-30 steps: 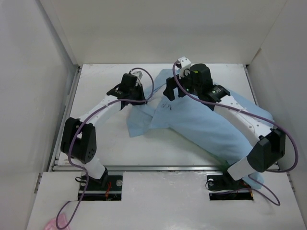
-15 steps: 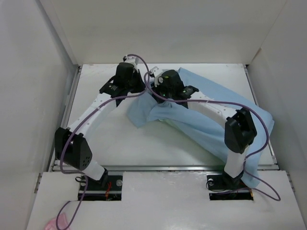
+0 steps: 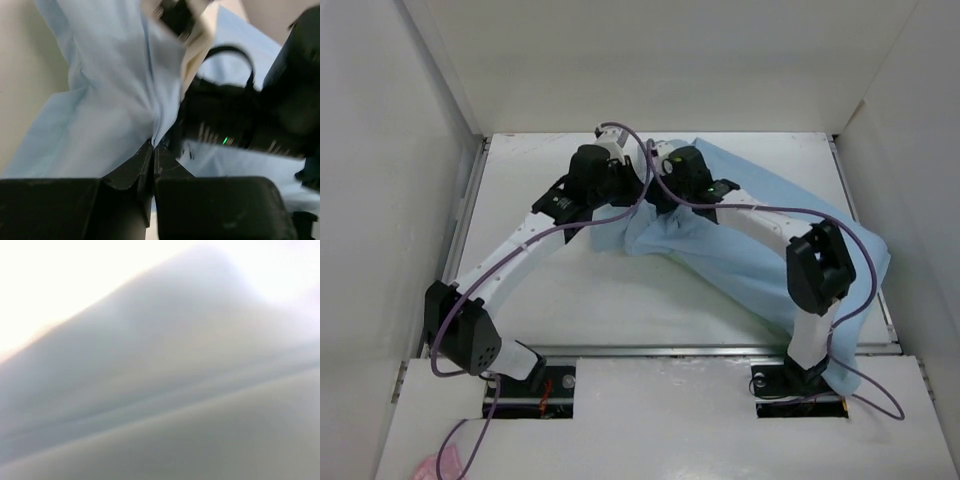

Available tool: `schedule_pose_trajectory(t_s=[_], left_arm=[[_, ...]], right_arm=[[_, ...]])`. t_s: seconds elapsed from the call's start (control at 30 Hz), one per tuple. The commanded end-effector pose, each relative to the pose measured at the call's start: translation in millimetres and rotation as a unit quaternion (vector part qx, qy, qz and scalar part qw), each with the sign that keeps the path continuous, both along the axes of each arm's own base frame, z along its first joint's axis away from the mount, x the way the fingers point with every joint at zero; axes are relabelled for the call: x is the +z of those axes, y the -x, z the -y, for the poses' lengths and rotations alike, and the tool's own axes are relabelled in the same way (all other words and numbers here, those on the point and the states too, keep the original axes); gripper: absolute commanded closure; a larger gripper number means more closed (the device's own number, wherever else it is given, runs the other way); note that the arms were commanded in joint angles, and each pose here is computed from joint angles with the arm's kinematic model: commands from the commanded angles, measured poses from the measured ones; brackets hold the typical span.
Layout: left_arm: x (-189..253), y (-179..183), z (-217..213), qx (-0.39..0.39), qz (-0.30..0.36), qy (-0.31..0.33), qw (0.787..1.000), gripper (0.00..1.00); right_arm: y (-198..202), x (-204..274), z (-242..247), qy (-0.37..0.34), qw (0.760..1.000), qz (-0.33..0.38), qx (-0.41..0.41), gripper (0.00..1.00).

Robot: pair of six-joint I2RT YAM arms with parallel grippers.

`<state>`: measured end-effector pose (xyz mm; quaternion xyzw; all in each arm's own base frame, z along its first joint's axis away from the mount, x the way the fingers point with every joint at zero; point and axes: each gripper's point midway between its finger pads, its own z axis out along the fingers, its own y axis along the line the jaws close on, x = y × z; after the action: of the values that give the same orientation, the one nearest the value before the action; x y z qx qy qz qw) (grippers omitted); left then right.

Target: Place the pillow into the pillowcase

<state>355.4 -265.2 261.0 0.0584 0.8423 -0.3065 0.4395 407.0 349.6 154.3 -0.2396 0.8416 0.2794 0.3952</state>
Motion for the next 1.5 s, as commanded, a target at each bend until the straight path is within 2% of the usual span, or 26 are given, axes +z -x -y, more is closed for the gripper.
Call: schedule_pose_trajectory(t_s=[0.0, 0.07, 0.13, 0.23, 0.3, 0.33, 0.37, 0.43, 0.5, 0.53, 0.57, 0.63, 0.67, 0.77, 0.83, 1.03, 1.13, 1.23, 1.27, 1.33, 1.37, 1.4, 1.43, 1.47], left_arm=[[-32, 36, 15, -0.049, -0.05, 0.014, 0.997, 1.0], [-38, 38, 14, -0.047, -0.062, 0.012, 0.997, 1.0], [-40, 42, 16, -0.054, -0.062, 0.005, 0.997, 0.9], [-35, 57, 29, -0.097, -0.045, -0.006, 0.994, 0.8], [-43, 62, 32, -0.105, -0.055, -0.017, 0.993, 0.81], [-46, 60, 31, -0.099, -0.059, -0.023, 0.993, 0.85], [-50, 57, 30, -0.093, -0.061, -0.028, 0.993, 0.89], [-52, 54, 33, -0.091, -0.067, -0.027, 0.993, 0.91], [-54, 52, 35, -0.088, -0.072, -0.025, 0.993, 0.91], [-48, 50, 37, -0.088, -0.064, -0.02, 0.994, 0.9], [-43, 48, 38, -0.086, -0.062, -0.014, 0.994, 0.84], [-30, 48, 35, -0.08, -0.045, -0.007, 0.996, 0.77], [-21, 45, 34, -0.072, -0.033, -0.004, 0.997, 0.69], [-2, 40, 20, -0.036, -0.005, -0.007, 0.999, 0.61], [7, 32, 8, 0.003, 0.012, -0.017, 1.0, 0.49], [35, 31, -2, 0.013, 0.047, -0.019, 0.999, 0.43], [49, 33, -2, 0.004, 0.07, -0.012, 0.997, 0.38], [63, 24, 6, 0.002, 0.093, 0.001, 0.996, 0.25], [66, 22, 12, -0.012, 0.103, 0.002, 0.995, 0.14], [52, 11, 27, -0.037, 0.094, -0.011, 0.995, 0.06], [56, 7, 34, -0.046, 0.098, -0.011, 0.994, 0.06], [52, 5, 41, -0.062, 0.094, -0.012, 0.994, 0.1], [39, -3, 51, -0.073, 0.087, -0.017, 0.993, 0.14], [36, -6, 56, -0.078, 0.086, -0.015, 0.993, 0.24]], right_arm=[[-4, 143, 37, -0.104, 0.99, 0.092, -0.023, 0.3], [-7, 156, 66, -0.099, 0.989, 0.096, -0.054, 0.2], [-4, 162, 89, -0.083, 0.989, 0.089, -0.085, 0.1], [-12, 154, 118, -0.049, 0.986, 0.085, -0.137, 0.08], [-9, 158, 119, -0.044, 0.988, 0.089, -0.117, 0.07], [-5, 159, 114, -0.047, 0.99, 0.09, -0.097, 0.07], [-1, 163, 113, -0.05, 0.991, 0.097, -0.075, 0.0], [21, 170, 95, -0.069, 0.994, 0.085, 0.006, 0.0], [29, 165, 93, -0.066, 0.996, 0.057, 0.02, 0.0], [27, 162, 93, -0.046, 0.998, 0.053, 0.001, 0.0], [28, 135, 97, -0.011, 1.0, 0.016, -0.017, 0.0], [21, 121, 102, 0.038, 0.997, 0.013, -0.061, 0.0], [21, 107, 104, 0.062, 0.996, -0.005, -0.069, 0.0], [12, 111, 114, 0.095, 0.988, 0.005, -0.12, 0.0], [12, 113, 117, 0.096, 0.987, 0.003, -0.13, 0.0], [22, 156, 105, 0.041, 0.993, 0.026, -0.106, 0.0], [25, 164, 124, 0.051, 0.987, 0.036, -0.15, 0.0], [32, 156, 126, 0.054, 0.986, 0.025, -0.158, 0.0], [32, 156, 120, 0.043, 0.988, 0.025, -0.145, 0.01], [39, 154, 108, 0.026, 0.993, 0.013, -0.113, 0.25], [39, 148, 105, 0.026, 0.994, 0.005, -0.107, 0.38], [39, 148, 105, 0.026, 0.994, 0.005, -0.107, 0.75], [37, 143, 103, 0.03, 0.994, 0.0, -0.106, 0.85], [38, 138, 103, 0.03, 0.993, -0.008, -0.11, 0.89]])
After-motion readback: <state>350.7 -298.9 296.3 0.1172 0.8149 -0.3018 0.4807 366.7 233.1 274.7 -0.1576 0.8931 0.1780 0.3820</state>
